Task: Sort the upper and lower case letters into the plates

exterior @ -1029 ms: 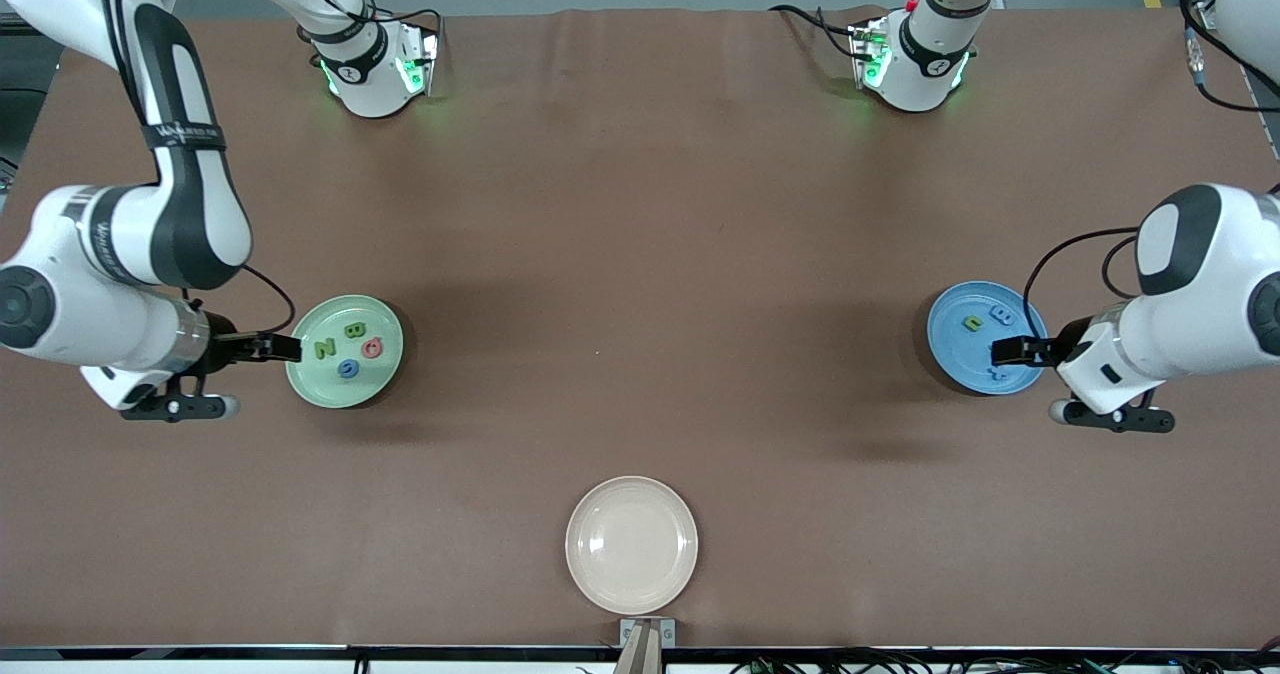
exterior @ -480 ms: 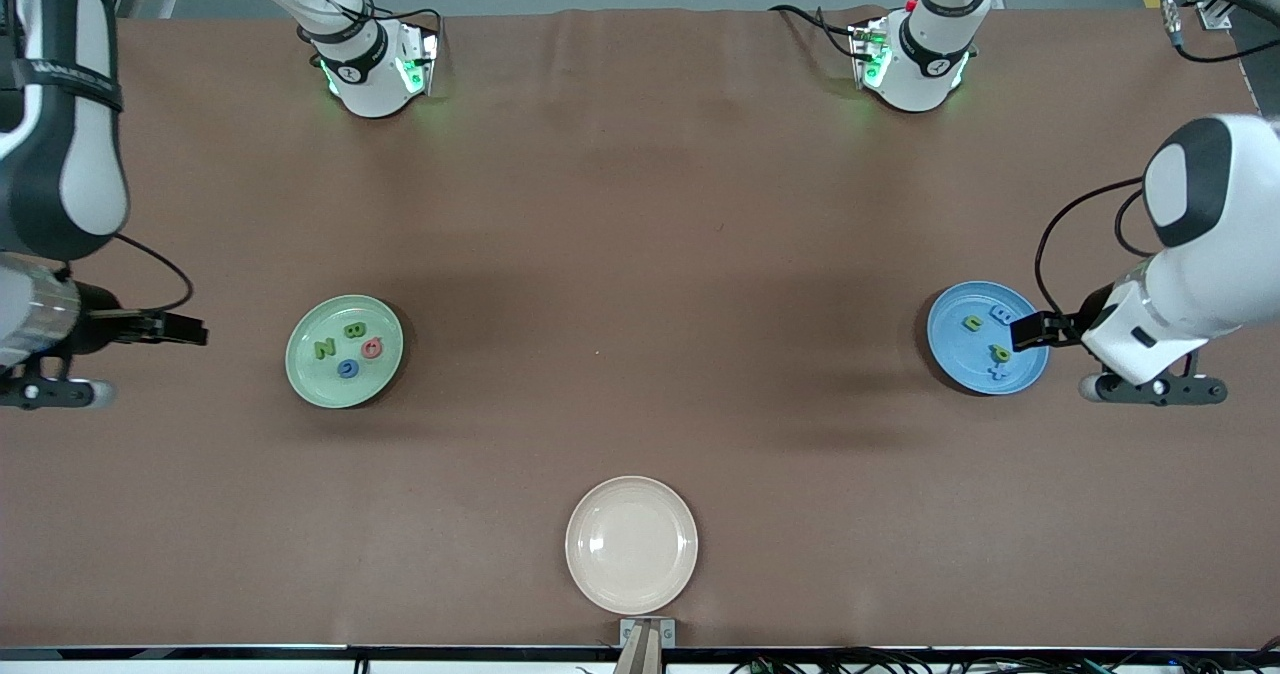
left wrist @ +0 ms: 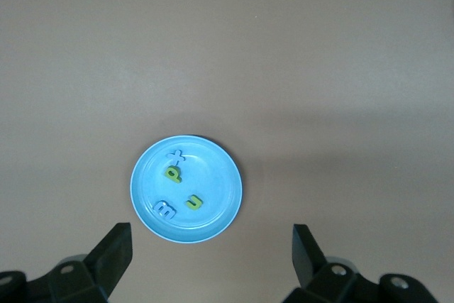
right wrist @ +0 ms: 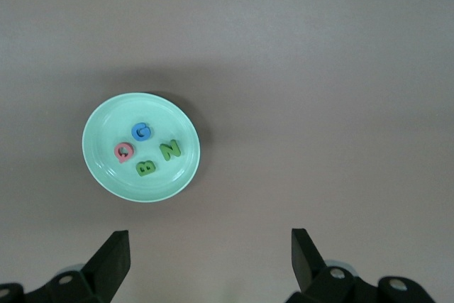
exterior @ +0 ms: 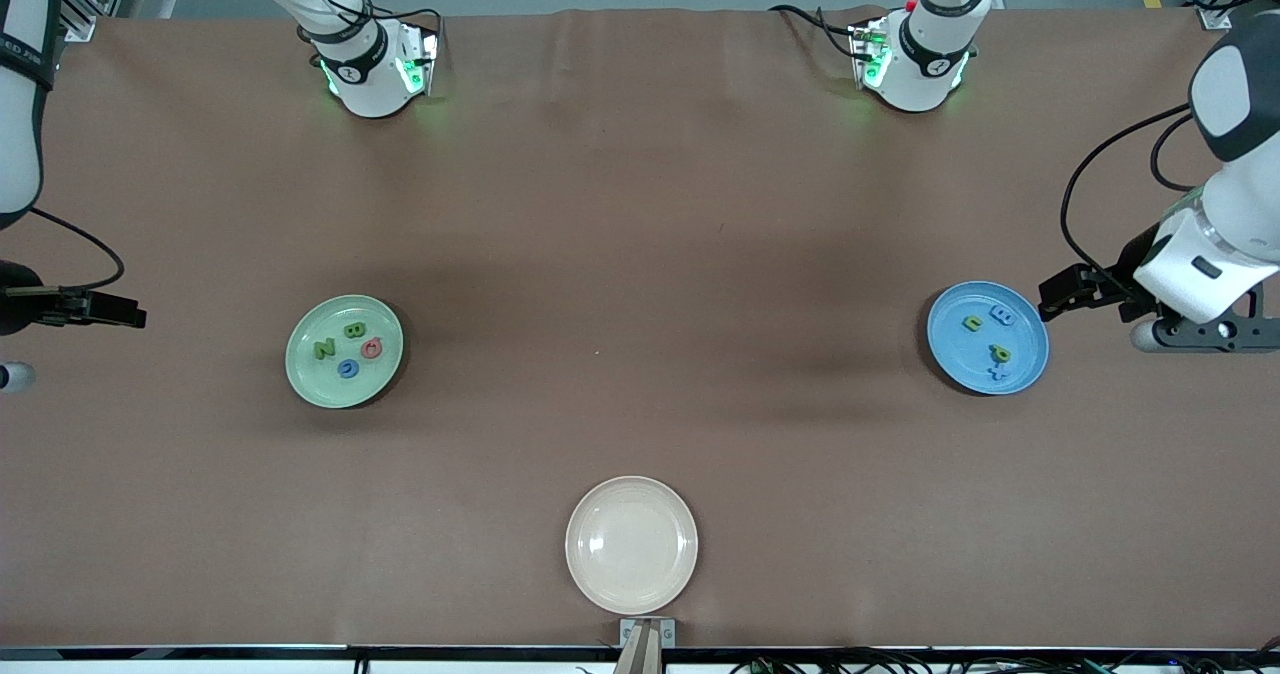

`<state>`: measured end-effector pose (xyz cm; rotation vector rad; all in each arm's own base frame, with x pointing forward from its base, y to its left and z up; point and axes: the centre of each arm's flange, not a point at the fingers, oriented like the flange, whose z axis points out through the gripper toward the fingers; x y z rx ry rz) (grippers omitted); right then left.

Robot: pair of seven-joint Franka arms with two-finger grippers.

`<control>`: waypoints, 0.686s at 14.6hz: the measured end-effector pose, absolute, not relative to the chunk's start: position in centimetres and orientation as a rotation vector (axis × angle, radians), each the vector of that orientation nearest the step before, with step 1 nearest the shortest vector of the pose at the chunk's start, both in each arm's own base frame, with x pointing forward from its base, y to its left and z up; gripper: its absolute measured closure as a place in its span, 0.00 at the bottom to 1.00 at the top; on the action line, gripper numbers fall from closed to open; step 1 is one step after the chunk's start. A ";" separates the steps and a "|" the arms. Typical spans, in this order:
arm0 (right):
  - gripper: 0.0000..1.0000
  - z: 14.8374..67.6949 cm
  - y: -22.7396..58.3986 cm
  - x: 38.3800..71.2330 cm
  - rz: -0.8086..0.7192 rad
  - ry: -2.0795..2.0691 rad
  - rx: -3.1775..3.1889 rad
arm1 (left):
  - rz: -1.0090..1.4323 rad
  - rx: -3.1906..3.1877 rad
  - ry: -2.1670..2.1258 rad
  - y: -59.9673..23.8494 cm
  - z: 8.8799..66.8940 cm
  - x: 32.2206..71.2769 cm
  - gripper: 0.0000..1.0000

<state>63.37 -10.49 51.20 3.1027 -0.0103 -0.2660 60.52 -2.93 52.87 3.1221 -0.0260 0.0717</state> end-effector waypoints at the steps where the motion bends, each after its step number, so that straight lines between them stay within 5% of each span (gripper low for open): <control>1: 0.00 51.2 -10.8 63.2 -0.281 0.006 3.105 | 0.077 3.121 -0.026 -3.0 53.1 60.4 0.00; 10: 0.00 55.2 -12.6 63.0 -0.209 -0.012 3.105 | 0.144 3.085 0.018 -2.2 55.9 59.3 0.00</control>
